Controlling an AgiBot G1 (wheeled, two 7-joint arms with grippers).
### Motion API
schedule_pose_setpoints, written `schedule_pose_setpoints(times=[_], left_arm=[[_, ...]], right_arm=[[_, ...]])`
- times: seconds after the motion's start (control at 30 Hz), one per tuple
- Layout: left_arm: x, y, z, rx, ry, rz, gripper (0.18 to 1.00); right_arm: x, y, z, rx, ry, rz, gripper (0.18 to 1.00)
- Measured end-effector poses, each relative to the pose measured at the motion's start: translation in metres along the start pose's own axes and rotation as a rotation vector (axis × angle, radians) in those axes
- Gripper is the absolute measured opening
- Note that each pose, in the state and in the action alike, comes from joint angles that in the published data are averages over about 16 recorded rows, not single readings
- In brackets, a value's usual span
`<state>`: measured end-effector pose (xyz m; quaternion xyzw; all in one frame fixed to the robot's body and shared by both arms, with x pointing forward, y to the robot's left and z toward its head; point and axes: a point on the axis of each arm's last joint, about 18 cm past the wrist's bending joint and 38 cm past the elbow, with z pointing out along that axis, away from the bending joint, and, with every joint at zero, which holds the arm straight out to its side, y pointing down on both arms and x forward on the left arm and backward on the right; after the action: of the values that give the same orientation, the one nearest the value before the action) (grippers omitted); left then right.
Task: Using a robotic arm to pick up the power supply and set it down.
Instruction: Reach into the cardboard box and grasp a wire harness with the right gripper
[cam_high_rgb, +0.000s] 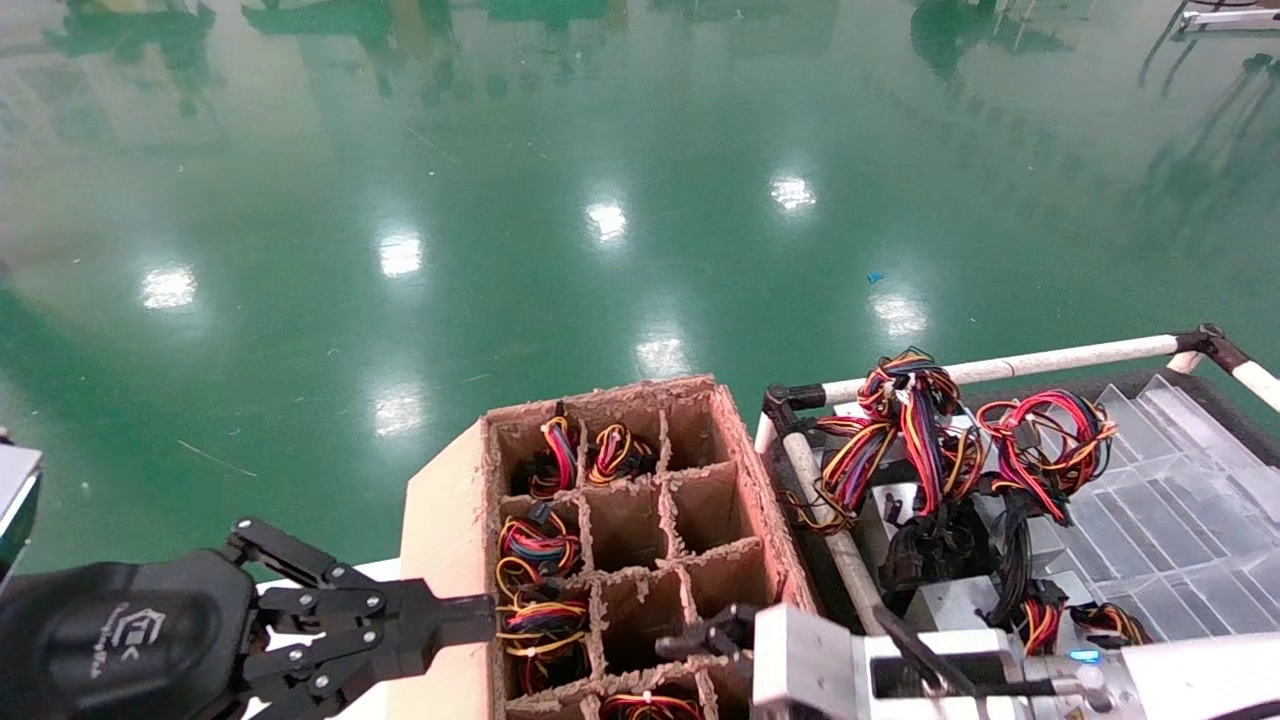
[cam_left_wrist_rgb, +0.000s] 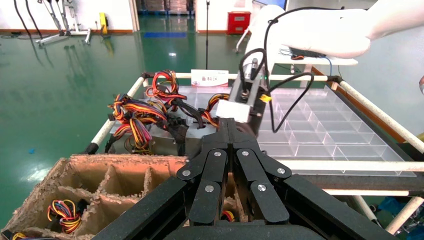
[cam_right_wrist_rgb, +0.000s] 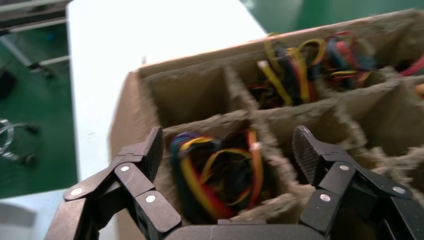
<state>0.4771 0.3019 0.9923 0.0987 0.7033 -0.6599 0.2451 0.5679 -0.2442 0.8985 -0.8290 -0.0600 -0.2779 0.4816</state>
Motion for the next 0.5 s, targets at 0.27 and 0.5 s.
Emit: schedule_pose_setpoints(times=[0.27,0.5], left_arm=[[0.0,0.0,0.0,0.0,0.0,0.0,0.191],[0.0,0.0,0.0,0.0,0.0,0.0,0.191]], right_arm=[[0.0036,0.0022,0.0053,-0.012,0.018,0.0,0.869],[0.002,0.0026,0.0042,-0.027,0.008,0.005,0.728]])
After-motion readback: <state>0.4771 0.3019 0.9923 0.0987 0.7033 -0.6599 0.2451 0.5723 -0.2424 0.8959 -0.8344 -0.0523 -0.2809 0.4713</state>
